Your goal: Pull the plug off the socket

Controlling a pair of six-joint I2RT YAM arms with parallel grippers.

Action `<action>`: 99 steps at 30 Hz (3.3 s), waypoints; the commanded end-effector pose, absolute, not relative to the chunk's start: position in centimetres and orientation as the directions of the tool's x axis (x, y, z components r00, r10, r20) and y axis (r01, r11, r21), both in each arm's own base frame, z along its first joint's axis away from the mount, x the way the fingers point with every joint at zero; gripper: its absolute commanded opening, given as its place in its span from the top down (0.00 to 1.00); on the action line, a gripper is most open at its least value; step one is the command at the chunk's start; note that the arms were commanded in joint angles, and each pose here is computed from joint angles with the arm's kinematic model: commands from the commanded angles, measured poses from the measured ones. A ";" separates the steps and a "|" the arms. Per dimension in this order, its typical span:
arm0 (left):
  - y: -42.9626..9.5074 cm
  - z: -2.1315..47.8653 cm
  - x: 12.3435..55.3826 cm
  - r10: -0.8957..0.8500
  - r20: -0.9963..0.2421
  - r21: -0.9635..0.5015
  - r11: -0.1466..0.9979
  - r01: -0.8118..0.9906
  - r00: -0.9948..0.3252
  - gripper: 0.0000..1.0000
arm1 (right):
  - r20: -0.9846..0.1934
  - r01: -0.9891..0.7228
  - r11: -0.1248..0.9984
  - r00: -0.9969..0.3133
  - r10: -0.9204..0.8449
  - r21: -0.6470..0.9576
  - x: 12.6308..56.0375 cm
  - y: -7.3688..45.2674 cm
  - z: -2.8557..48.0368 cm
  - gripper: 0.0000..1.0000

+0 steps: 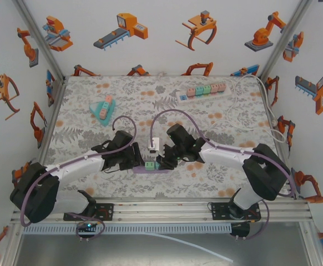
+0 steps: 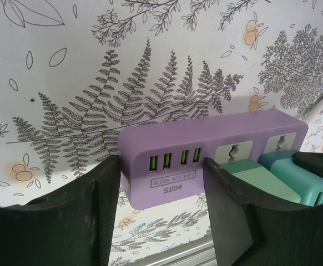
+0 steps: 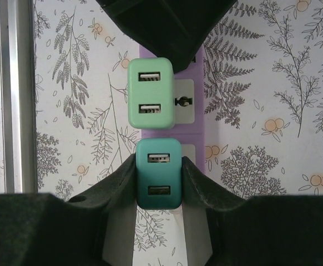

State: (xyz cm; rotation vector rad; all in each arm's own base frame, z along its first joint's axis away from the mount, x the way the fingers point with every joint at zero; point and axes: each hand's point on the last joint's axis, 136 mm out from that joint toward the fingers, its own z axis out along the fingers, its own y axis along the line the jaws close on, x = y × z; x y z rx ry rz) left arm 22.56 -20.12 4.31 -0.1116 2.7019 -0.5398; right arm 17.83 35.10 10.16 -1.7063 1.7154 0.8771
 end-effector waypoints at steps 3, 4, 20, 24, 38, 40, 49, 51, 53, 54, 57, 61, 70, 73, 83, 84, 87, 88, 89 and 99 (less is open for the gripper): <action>-13.4 -2.1 17.3 -0.041 -0.205 -0.051 0.998 -0.031 -0.978 0.51 | -0.881 -0.993 -0.080 0.114 -0.459 -0.087 17.9 37.2 17.0 0.75; -13.4 -2.1 17.2 -0.043 -0.204 -0.057 0.998 -0.032 -0.978 0.51 | -0.884 -0.992 -0.072 0.122 -0.451 -0.101 18.0 37.0 17.3 0.75; -19.0 2.9 18.8 -0.156 -0.220 -0.398 0.916 -0.057 -0.963 0.43 | -0.919 -0.749 0.644 -0.350 -0.182 0.157 24.5 30.2 22.5 0.84; -19.6 5.6 19.8 -0.200 -0.267 -0.465 0.883 -0.056 -0.943 0.42 | -0.833 -0.504 0.781 -0.552 0.038 0.369 24.9 25.5 21.6 0.84; -25.3 19.1 16.7 0.020 -0.638 -0.629 0.564 0.536 -0.769 0.22 | -0.432 0.070 0.728 -0.764 0.479 0.682 23.5 14.7 11.2 0.84; -26.7 20.7 15.2 0.032 -0.678 -0.651 0.438 0.620 -0.734 0.16 | -0.426 0.087 0.736 -0.767 0.480 0.672 23.3 14.4 9.8 0.84; -29.1 21.4 12.6 0.130 -0.725 -0.618 0.311 0.722 -0.676 0.01 | -0.438 0.068 0.732 -0.762 0.477 0.678 23.4 14.6 6.8 0.75; -29.1 21.2 12.8 0.123 -0.732 -0.608 0.325 0.725 -0.670 0.03 | -0.441 0.058 0.733 -0.766 0.468 0.678 23.4 14.7 6.5 0.68; -28.9 21.1 13.1 0.113 -0.738 -0.599 0.342 0.724 -0.665 0.03 | -0.436 0.064 0.739 -0.772 0.462 0.670 23.3 14.7 5.9 0.62; -28.8 21.0 13.2 0.108 -0.740 -0.596 0.353 0.722 -0.664 0.03 | -0.434 0.068 0.743 -0.775 0.460 0.665 23.2 14.6 5.7 0.59; -28.4 20.9 13.5 0.097 -0.747 -0.585 0.376 0.719 -0.658 0.03 | -0.432 0.082 0.753 -0.776 0.459 0.653 23.0 14.3 5.2 0.52; -28.1 21.1 13.5 0.079 -0.759 -0.578 0.374 0.725 -0.646 0.03 | -0.445 0.085 0.763 -0.768 0.460 0.641 22.9 13.8 4.9 0.48; -27.0 21.6 14.1 0.039 -0.779 -0.556 0.419 0.718 -0.626 0.03 | -0.544 0.037 0.819 -0.730 0.414 0.573 22.9 12.5 7.2 0.36; -26.8 22.1 14.2 0.022 -0.786 -0.552 0.425 0.717 -0.617 0.03 | -0.625 -0.026 0.831 -0.672 0.398 0.556 23.5 12.1 10.0 0.33; -24.6 22.5 16.4 -0.067 -0.799 -0.525 0.564 0.638 -0.598 0.03 | -0.859 -0.523 0.759 -0.504 0.093 0.389 23.6 18.9 22.0 0.34; -24.2 22.5 16.7 -0.077 -0.797 -0.523 0.585 0.620 -0.599 0.03 | -0.876 -0.571 0.740 -0.480 0.049 0.354 23.3 20.2 22.6 0.34; -22.1 21.5 18.1 -0.105 -0.793 -0.489 0.699 0.522 -0.600 0.03 | -0.922 -0.721 0.665 -0.366 -0.127 0.195 21.8 24.6 23.8 0.33; -21.1 21.0 18.6 -0.112 -0.789 -0.469 0.745 0.475 -0.604 0.03 | -0.926 -0.761 0.632 -0.331 -0.183 0.147 21.3 26.1 23.8 0.33; -20.0 20.4 19.1 -0.119 -0.784 -0.449 0.786 0.424 -0.609 0.03 | -0.925 -0.797 0.595 -0.300 -0.233 0.109 20.8 27.6 23.8 0.33; -12.8 14.9 20.4 -0.287 -0.652 -0.446 0.894 0.049 -0.702 0.03 | -0.803 -0.976 0.219 -0.140 -0.579 0.012 16.6 38.0 16.7 0.33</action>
